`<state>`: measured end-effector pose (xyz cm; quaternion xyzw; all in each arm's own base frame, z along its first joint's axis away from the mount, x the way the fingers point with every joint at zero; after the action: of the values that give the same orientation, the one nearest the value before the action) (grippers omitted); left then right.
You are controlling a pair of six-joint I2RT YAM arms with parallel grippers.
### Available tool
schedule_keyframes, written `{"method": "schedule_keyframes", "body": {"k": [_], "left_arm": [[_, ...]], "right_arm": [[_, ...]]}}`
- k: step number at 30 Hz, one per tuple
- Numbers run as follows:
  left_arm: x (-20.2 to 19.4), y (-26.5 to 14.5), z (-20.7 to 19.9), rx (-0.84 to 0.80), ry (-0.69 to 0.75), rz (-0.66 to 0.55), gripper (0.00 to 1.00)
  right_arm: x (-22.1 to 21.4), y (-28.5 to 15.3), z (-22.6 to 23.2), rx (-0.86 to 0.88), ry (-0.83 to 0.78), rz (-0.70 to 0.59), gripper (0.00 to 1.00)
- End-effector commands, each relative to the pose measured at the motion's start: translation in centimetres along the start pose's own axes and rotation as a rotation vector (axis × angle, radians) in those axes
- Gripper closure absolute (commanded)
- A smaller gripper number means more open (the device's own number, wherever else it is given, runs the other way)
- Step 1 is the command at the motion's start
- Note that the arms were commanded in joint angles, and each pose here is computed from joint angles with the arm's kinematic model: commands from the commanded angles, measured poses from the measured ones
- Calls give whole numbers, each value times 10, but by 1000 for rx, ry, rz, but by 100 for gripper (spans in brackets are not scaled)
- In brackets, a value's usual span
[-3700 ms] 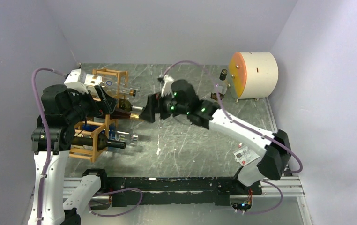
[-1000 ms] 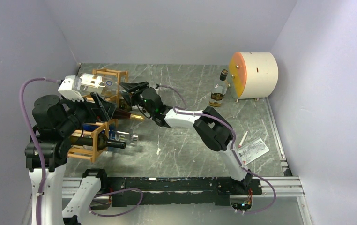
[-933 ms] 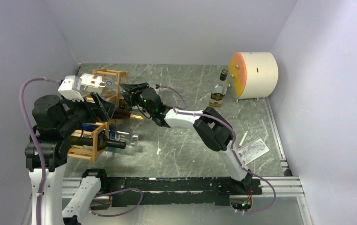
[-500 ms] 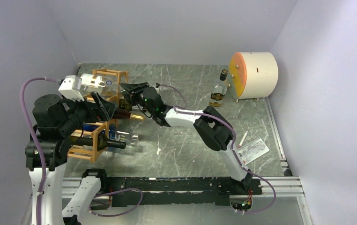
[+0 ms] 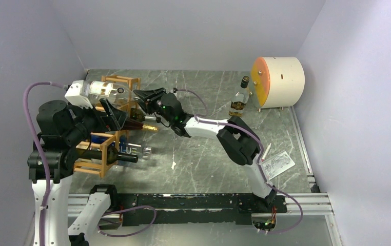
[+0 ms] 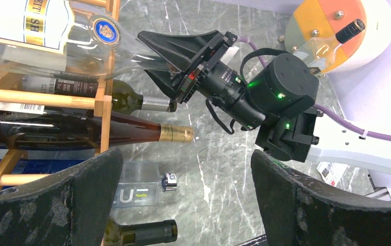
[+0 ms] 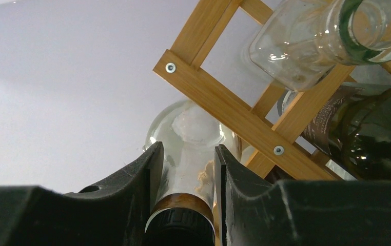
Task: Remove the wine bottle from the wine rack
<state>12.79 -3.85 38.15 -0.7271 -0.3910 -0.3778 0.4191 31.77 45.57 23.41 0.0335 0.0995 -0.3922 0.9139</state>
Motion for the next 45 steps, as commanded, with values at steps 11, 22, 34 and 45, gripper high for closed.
{"method": "schedule_keyframes", "body": {"k": [11, 22, 34, 45], "left_arm": [[19, -5, -2, 44, 16, -81, 2], [31, -6, 0, 99, 33, -114, 2], [22, -3, 1, 84, 8, -101, 2], [20, -2, 2, 87, 4, -77, 2]], "right_arm": [[11, -47, 119, 398, 134, 43, 100], [21, -79, 145, 453, 138, 35, 100], [49, -138, 183, 435, 57, -28, 100], [105, -229, 182, 176, -298, -231, 100]]}}
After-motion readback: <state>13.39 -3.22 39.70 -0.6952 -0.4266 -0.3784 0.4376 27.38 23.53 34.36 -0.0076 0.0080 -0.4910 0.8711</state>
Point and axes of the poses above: each gripper's point midway between its finger pads, its own y axis out along the fingers, its own z axis along the line the jaws close on, x = y × z, the point moved 10 cm from there along -y, back along the fingers, and after that the axes turned 2 degrees about y, right-handed, at the moved point
